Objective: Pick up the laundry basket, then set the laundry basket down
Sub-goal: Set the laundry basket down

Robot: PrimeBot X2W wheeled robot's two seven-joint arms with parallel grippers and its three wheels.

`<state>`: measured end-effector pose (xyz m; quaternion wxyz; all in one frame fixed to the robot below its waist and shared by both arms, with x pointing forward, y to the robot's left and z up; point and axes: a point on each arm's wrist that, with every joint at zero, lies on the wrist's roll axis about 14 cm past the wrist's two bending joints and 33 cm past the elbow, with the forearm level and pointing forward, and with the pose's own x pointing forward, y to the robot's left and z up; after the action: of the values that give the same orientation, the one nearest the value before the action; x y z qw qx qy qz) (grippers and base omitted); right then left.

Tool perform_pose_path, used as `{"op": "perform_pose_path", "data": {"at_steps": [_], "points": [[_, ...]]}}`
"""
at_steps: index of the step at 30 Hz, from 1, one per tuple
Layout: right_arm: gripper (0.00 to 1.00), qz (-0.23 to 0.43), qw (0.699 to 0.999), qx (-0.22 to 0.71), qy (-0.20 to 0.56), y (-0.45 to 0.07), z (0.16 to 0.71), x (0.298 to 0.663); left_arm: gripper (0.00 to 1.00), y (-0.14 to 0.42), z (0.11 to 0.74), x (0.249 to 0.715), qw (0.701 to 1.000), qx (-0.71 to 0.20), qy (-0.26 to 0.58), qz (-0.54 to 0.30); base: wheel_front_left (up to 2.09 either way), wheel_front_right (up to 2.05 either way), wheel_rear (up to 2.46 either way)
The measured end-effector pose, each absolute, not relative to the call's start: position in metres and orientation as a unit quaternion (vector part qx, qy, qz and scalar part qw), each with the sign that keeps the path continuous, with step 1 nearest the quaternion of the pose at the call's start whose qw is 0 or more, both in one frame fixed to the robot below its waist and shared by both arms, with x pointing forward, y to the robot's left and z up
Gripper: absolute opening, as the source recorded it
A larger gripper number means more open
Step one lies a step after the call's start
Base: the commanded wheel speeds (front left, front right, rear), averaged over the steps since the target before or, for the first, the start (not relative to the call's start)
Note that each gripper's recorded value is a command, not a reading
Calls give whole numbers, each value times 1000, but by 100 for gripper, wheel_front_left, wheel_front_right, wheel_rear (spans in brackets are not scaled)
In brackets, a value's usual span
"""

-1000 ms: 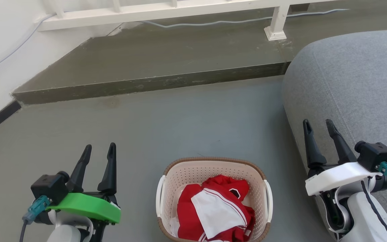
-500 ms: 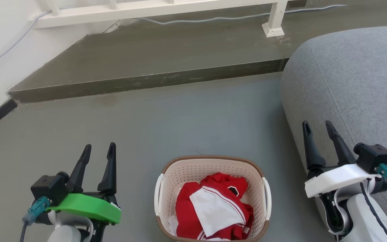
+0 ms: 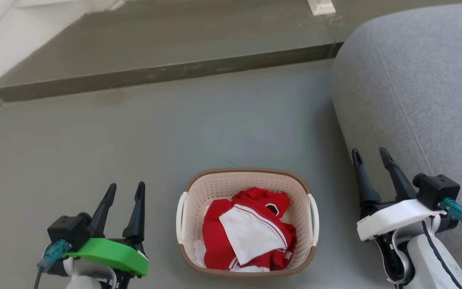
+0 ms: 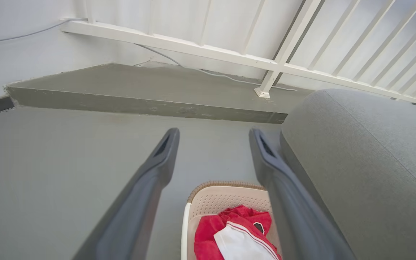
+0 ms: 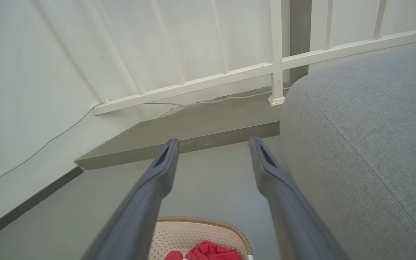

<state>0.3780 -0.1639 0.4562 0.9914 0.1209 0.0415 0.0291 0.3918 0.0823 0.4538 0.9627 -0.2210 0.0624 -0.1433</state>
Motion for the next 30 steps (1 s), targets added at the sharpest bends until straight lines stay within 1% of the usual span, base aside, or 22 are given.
{"op": "perform_pose_path", "data": {"at_steps": [8,12,17,22,30], "points": [[100,22,991,123,53,-165,446,387,100,75,409,400,956,-222,128,-144,0,0,0],[100,10,990,124,61,-171,439,391,100,65,388,411,951,-208,157,-165,0,0,0],[100,4,990,122,77,-174,426,396,100,48,355,421,939,-187,214,-195,0,0,0],[100,2,989,120,83,-177,418,408,100,36,325,434,922,-198,265,-199,0,0,0],[100,-2,987,116,112,-179,392,419,100,28,269,436,892,-196,353,-203,0,0,0]]}}
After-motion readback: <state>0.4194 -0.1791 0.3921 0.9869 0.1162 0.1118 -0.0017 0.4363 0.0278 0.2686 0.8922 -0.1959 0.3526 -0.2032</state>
